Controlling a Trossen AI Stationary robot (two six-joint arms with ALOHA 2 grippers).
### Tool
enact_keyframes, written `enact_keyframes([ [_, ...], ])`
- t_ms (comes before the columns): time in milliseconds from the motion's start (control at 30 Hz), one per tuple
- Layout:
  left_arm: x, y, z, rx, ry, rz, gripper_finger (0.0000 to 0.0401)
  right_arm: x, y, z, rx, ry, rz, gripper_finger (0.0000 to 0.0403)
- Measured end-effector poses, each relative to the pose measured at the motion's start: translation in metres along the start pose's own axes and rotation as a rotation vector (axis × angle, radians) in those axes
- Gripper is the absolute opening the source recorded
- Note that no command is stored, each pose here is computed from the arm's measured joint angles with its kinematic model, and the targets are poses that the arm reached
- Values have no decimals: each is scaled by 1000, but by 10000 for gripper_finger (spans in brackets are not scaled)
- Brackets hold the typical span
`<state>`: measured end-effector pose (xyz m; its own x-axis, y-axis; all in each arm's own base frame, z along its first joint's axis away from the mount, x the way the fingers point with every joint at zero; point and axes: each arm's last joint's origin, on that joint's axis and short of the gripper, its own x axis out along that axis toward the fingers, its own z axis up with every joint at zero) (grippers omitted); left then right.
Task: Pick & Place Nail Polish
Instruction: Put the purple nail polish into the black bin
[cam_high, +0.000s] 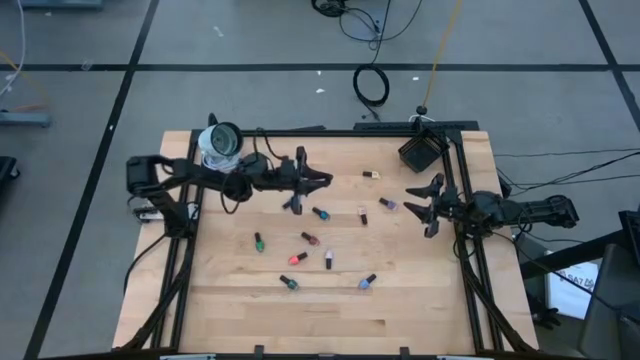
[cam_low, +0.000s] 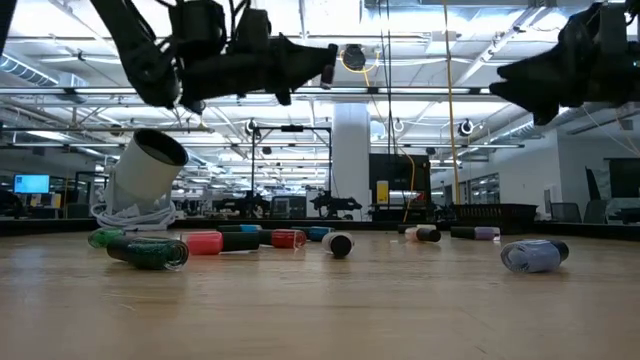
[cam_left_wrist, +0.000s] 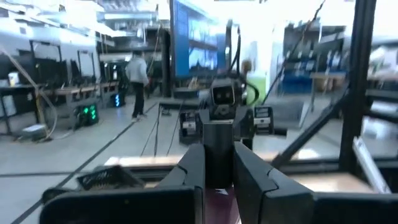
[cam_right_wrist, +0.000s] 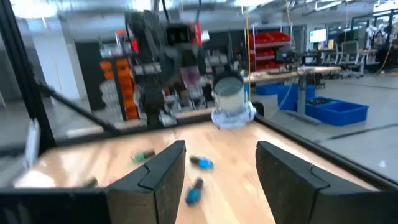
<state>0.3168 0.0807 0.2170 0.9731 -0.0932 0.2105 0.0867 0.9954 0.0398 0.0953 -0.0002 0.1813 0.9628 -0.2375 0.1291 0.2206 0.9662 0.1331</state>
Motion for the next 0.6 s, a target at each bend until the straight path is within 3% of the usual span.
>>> enact_keyframes([
  [200, 9, 11, -11, -57, -8, 20, 38, 0, -1, 6, 26, -61, -36, 187],
  [333, 27, 18, -11, -35, -18, 8, 35, 1, -2, 5, 21, -50, -89, 187],
  [600, 66, 22, -20, -49, -39, -154, 37, 9, -1, -2, 62, 15, -145, 187],
])
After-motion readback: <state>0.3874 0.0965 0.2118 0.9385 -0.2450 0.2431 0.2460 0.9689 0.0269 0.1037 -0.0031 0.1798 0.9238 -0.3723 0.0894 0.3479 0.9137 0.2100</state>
